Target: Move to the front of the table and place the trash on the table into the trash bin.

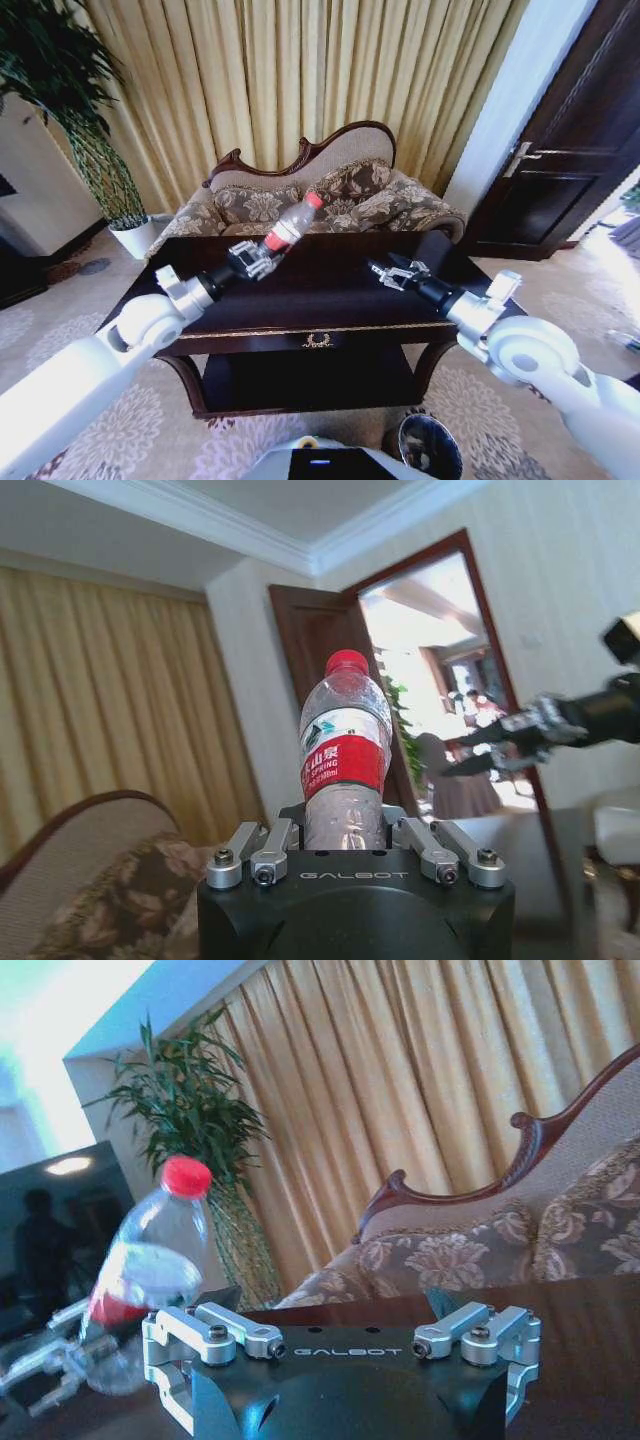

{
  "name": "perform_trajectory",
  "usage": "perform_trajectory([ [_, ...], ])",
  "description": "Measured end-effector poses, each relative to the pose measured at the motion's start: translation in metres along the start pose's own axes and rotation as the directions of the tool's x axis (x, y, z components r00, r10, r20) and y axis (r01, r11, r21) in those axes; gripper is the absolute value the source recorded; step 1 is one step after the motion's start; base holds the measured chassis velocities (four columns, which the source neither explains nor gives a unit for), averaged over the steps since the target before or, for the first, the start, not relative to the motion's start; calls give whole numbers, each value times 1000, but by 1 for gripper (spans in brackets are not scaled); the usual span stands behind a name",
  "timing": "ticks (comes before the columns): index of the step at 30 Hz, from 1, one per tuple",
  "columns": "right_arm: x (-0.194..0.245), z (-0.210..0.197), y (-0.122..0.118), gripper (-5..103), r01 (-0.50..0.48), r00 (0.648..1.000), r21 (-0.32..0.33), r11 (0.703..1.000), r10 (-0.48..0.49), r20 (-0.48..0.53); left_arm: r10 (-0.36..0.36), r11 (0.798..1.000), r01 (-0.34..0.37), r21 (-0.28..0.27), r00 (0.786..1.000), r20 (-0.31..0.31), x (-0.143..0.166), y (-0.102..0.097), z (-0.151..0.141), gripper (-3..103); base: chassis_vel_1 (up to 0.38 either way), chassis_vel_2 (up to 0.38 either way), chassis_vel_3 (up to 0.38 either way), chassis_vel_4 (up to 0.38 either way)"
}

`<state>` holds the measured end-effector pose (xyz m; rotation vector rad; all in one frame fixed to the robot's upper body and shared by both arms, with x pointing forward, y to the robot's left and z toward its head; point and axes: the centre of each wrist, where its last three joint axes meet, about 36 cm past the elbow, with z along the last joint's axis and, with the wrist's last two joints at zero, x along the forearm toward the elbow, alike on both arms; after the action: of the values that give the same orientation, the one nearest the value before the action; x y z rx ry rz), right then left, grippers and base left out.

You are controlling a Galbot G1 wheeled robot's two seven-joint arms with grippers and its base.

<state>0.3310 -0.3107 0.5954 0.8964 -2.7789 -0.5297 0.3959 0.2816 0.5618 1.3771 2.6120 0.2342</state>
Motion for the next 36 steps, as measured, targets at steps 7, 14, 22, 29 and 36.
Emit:
perform_trajectory([
  [7,1,-8,12,100,51,999,-22,998,-51,-7,67,998,-67,14,998,-10,-8,-17,-2,35,0,0,0,0],
  [14,3,-5,21,100,90,996,-46,995,-91,-12,95,995,-94,10,996,-7,-16,-16,-4,35,0,0,0,0],
  [22,5,-6,30,100,110,994,-55,992,-111,-16,108,994,-108,20,994,-3,-19,-12,-5,35,0,0,0,0],
  [29,5,-6,35,100,121,992,-52,991,-122,-26,143,989,-144,42,990,20,-35,-23,-2,35,0,0,0,0],
  [36,6,-7,36,100,123,992,-52,991,-125,-26,203,977,-204,58,979,25,-53,-36,1,35,0,0,0,0],
])
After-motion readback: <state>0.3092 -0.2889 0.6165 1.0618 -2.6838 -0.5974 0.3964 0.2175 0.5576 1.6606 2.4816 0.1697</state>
